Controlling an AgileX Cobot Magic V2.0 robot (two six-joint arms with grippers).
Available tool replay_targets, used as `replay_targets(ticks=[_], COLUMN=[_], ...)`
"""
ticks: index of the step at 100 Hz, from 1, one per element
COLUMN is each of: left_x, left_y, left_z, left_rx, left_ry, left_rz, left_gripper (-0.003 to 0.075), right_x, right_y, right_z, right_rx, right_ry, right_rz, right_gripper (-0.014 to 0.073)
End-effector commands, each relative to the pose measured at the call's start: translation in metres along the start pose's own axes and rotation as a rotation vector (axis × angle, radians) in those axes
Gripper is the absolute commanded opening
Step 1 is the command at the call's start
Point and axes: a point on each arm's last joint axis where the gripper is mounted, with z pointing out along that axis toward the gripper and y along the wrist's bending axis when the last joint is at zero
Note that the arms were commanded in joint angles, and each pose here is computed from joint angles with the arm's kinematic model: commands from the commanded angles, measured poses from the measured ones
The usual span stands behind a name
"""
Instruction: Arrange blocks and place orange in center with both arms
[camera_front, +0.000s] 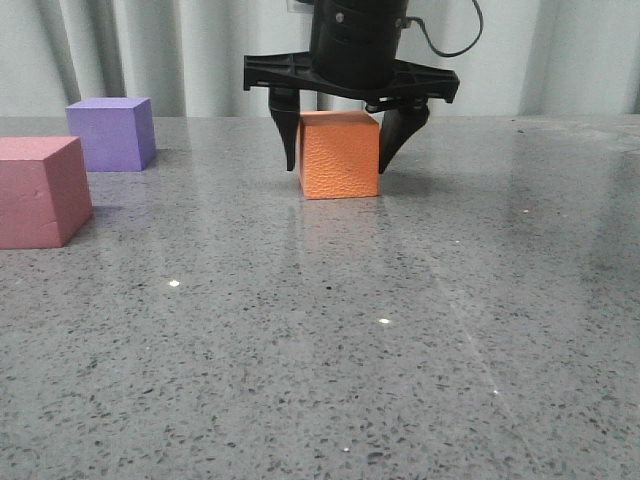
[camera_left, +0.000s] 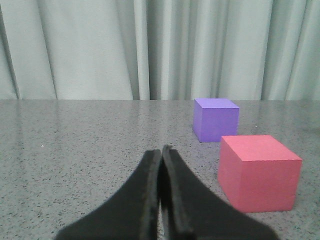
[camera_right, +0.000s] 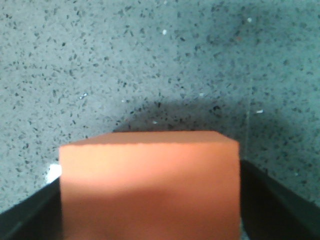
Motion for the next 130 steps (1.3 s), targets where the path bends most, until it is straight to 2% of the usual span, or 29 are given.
replay_targets(ticks=[1, 26, 44, 60, 74, 96, 114, 130], left_x=[0.011, 0.011, 0.011, 0.011, 0.011, 0.011, 0.011, 0.011], left_y=[-0.001, -0.001, -0.001, -0.001, -0.001, -0.001, -0.001, -0.001], left_z=[-0.001, -0.001, -0.001, -0.001, -0.001, -0.001, -0.001, -0.001], left_rx=[0.014, 0.014, 0.014, 0.014, 0.014, 0.014, 0.014, 0.014], left_ry=[-0.049, -0.049, -0.049, -0.049, -0.049, -0.049, -0.049, -0.049], left_rz=[-0.007, -0.007, -0.007, -0.007, -0.007, -0.007, -0.007, -0.007], left_gripper=[-0.0019, -0.0019, -0.0019, -0.0019, -0.0019, -0.0019, -0.0019, -0.0019], right_x=[-0.015, -0.028, -0.039, -0.044, -0.044, -0.031, 0.003, 0.047], right_y=[0.002, 0.004, 0.001, -0.019, -0.049, -0.126, -0.181, -0.207], right_z=[-0.039, -0.071, -0.116, -0.161, -0.195, -0.219, -0.220, -0.213], right_rx=[-0.059, -0.060, -0.090, -0.060, -0.010, 0.131, 0.227, 0.257], right_ry=[-0.114, -0.145, -0.307, -0.436, -0.491, -0.493, -0.449, -0.401], right_rz=[0.007, -0.065, -0.149, -0.184, -0.208, -0.134, -0.052, 0.009], right_gripper=[0.0657, 0.0654, 0.0654, 0.0654, 0.0654, 0.0654, 0.0654, 0.0654])
